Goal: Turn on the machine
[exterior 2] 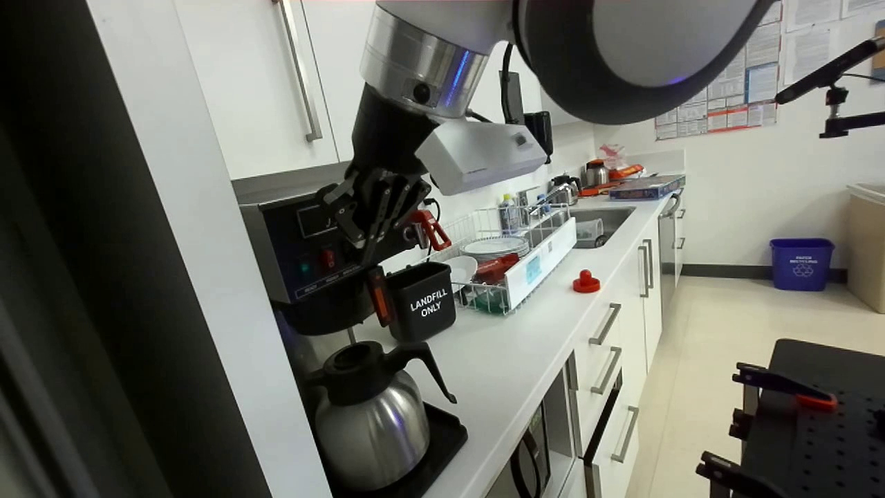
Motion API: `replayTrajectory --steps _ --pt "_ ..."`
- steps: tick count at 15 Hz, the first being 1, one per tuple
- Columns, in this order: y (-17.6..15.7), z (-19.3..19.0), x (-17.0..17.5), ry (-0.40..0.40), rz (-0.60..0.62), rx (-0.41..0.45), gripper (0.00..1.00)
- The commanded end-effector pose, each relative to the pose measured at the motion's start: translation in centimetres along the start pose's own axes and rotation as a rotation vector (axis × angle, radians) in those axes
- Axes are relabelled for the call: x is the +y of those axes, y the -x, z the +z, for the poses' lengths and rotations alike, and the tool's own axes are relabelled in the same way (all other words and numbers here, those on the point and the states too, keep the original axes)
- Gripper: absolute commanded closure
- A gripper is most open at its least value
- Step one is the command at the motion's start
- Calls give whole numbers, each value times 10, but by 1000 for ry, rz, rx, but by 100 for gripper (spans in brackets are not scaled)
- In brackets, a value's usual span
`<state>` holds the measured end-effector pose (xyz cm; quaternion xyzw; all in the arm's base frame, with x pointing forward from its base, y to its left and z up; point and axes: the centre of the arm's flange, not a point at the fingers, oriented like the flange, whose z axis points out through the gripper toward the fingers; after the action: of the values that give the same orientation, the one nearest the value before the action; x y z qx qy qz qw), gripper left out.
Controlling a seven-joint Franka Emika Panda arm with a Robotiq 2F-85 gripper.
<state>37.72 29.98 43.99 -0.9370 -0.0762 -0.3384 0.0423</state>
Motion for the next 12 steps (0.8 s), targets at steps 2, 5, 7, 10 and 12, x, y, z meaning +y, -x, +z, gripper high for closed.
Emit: replayTrajectory --steps 2,5,7,10,12 --pt "-19 18 -7 -16 5 -11 100" --pt "-25 25 -7 -37 5 -8 100" --pt "-26 29 -8 -42 9 -16 100" --pt "-29 32 -8 -49 12 -15 100" --pt "-31 33 -8 -35 1 4 100"
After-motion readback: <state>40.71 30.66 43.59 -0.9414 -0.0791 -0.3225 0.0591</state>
